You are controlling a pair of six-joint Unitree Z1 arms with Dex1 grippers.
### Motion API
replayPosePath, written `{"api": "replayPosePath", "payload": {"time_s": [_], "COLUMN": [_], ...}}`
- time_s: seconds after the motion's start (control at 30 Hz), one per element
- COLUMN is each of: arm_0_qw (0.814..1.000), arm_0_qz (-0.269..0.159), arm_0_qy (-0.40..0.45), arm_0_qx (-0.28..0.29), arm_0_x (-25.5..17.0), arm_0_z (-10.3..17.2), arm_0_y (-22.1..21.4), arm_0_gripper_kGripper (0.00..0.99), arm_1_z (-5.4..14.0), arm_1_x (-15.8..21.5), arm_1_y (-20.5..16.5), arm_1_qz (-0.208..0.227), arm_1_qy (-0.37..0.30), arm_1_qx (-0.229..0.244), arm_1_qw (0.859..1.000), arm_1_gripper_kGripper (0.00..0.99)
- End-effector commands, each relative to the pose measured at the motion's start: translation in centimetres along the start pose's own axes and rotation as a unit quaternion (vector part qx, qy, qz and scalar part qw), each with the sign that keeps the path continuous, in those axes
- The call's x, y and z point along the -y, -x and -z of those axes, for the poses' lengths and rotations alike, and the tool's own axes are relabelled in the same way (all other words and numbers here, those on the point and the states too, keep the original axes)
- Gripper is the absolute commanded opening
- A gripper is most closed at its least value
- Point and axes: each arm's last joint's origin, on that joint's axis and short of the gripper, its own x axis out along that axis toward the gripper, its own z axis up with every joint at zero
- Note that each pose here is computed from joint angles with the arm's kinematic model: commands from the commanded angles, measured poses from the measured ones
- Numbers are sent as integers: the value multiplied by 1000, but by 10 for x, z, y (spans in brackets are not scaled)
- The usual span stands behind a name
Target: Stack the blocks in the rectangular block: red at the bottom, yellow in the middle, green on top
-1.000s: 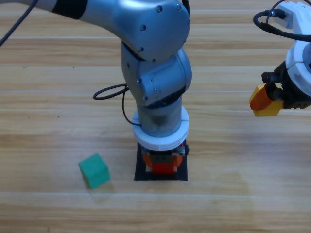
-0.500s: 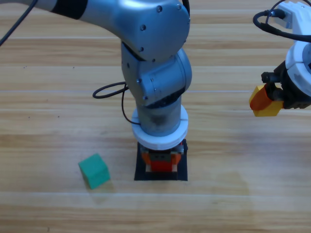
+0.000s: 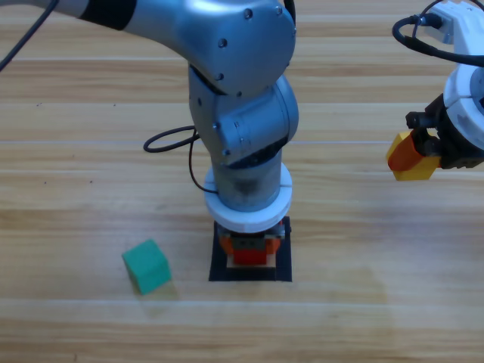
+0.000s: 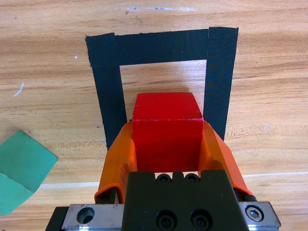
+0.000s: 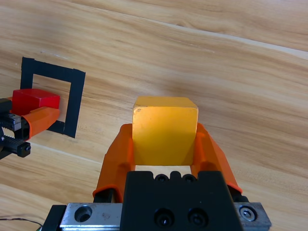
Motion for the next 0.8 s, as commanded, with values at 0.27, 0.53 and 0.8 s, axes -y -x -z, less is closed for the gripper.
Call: {"api": "replayPosePath", "payload": {"time_s": [0.27, 0.53, 0.8], "arm_0_qw": [1000, 1000, 1000], "arm_0_qz": [-13, -21, -26], "arm_0_qy": [8, 6, 5], "arm_0_qx": [-1, -6, -7], "arm_0_x": [-1, 2, 4], "arm_0_z": [2, 5, 6], "arm_0_y": [-11, -20, -25], "arm_0_gripper_kGripper": [78, 97, 97], "arm_1_z": [9, 9, 10], "arm_1_x": [-11, -11, -10], "arm_1_y": [-26, -22, -22], "arm_1_qz": [5, -1, 0], "arm_1_qy": [21, 21, 23], "arm_1_qx": [-30, -28, -29], "arm_1_qw": [999, 999, 999], "arm_1_gripper_kGripper": [0, 0, 0]}}
